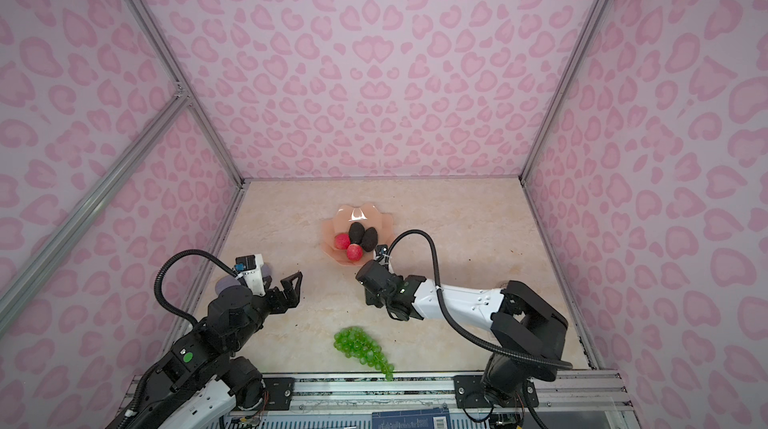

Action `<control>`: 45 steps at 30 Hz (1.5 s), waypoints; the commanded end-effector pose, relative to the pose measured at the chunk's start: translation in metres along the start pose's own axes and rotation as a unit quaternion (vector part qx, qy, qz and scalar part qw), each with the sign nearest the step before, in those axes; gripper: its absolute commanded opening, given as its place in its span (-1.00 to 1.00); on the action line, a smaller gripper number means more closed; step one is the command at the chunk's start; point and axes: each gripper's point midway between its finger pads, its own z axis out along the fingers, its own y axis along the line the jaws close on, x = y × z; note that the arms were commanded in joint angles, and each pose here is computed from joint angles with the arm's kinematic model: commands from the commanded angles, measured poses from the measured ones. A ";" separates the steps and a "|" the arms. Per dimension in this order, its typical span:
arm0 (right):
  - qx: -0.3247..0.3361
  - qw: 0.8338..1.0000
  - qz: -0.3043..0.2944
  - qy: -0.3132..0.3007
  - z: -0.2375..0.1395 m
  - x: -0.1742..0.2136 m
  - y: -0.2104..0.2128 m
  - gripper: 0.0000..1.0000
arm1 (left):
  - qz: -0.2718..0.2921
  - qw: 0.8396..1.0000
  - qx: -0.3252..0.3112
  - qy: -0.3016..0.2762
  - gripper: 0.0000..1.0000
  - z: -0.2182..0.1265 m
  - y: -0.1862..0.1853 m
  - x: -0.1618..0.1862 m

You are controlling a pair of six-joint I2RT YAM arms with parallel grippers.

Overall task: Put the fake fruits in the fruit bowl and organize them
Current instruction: 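Grasp the last avocado with the right gripper while the left arm withdraws, then release the avocado in the bowl and move the right gripper to the grapes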

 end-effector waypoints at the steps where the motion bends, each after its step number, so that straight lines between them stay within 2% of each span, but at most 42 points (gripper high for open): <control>1: 0.049 0.998 -0.021 -0.031 -0.016 -0.021 -0.024 -0.41 | -0.006 1.000 0.015 -0.012 0.89 0.000 -0.008 -0.008; 6: 0.037 0.996 -0.009 -0.082 -0.019 -0.075 -0.026 -0.41 | -0.007 1.000 0.020 -0.009 0.89 0.000 -0.009 -0.007; 13: 0.019 0.996 -0.012 -0.084 0.020 -0.131 -0.008 -0.41 | -0.005 1.000 0.021 -0.013 0.89 -0.007 -0.008 -0.010; 18: 0.036 0.997 -0.007 -0.073 0.060 -0.148 -0.013 -0.41 | -0.009 0.999 0.023 -0.020 0.90 -0.011 -0.008 -0.014; 24: 0.047 0.998 0.011 -0.046 0.106 -0.148 -0.028 -0.40 | -0.009 1.000 0.026 -0.015 0.90 -0.015 -0.008 -0.014; 28: 0.052 0.998 0.008 -0.032 0.123 -0.148 -0.028 -0.24 | -0.010 1.000 0.026 -0.014 0.90 -0.015 -0.008 -0.013; 31: 0.057 0.998 0.011 -0.020 0.130 -0.144 -0.032 0.08 | -0.008 1.000 0.025 -0.013 0.90 -0.016 -0.008 -0.013; 34: 0.049 0.998 0.016 -0.020 0.127 -0.147 -0.032 0.26 | -0.006 1.000 0.024 -0.014 0.91 -0.016 -0.007 -0.015; 39: 0.039 0.998 0.012 -0.043 0.094 -0.161 -0.029 0.32 | -0.007 1.000 0.025 -0.017 0.90 -0.018 -0.008 -0.017; 42: 0.025 0.999 -0.006 -0.045 0.066 -0.150 -0.030 0.35 | -0.006 0.999 0.029 -0.019 0.90 -0.019 -0.010 -0.019; 45: -0.031 0.997 -0.045 -0.048 0.030 -0.124 -0.010 0.41 | -0.008 0.999 0.032 -0.025 0.90 -0.022 -0.010 -0.021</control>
